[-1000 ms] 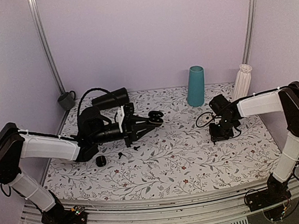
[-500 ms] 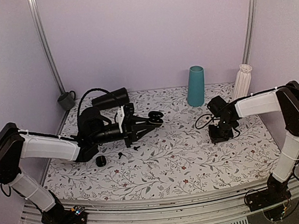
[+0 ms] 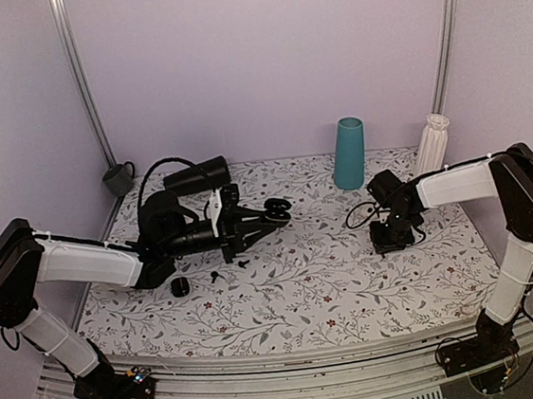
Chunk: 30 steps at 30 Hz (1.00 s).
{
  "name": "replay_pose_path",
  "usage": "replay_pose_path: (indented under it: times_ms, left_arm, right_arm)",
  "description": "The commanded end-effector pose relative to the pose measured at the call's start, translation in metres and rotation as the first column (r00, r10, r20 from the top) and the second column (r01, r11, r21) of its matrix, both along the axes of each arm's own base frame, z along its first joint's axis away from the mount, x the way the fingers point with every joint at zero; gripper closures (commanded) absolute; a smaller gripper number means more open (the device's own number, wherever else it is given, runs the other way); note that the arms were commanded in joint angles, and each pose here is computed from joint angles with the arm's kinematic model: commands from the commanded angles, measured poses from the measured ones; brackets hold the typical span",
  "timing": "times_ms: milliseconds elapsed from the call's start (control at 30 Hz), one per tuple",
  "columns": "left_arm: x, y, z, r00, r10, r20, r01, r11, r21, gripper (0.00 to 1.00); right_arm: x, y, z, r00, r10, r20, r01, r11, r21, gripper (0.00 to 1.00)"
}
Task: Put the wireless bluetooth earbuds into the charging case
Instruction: Pick up the right earbud from the center of the board.
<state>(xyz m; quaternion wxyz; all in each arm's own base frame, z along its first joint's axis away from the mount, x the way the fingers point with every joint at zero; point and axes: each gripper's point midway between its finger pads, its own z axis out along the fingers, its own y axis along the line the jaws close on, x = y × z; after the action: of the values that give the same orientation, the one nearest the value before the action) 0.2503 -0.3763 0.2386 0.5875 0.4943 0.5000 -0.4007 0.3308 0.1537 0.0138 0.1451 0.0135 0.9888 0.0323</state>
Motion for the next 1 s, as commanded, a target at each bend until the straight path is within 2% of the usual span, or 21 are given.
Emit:
replay_pose_path:
  times_ms: [0, 333, 633, 967]
  left_arm:
    - [0.000, 0.006, 0.012, 0.999, 0.013, 0.036, -0.013, 1.000, -0.024, 1.00]
    - [0.001, 0.006, 0.013, 0.999, 0.015, 0.036, -0.014, 1.000, -0.022, 1.00]
    - [0.001, 0.004, 0.014, 0.999, 0.010, 0.036, -0.009, 1.000, -0.023, 1.00]
    - [0.002, 0.003, 0.013, 0.999, 0.009, 0.031, -0.009, 1.000, -0.018, 1.00]
  right_arm:
    - [0.005, 0.004, -0.001, 1.000, 0.006, 0.002, -0.006, 1.000, -0.008, 0.75]
    - [0.002, 0.004, -0.005, 1.000, 0.027, -0.016, -0.027, 0.999, -0.020, 0.78]
    - [-0.003, 0.005, -0.005, 0.998, 0.058, -0.026, -0.058, 0.998, -0.026, 0.74]
    - [-0.008, 0.005, -0.012, 0.995, 0.087, -0.058, -0.089, 0.995, -0.038, 0.75]
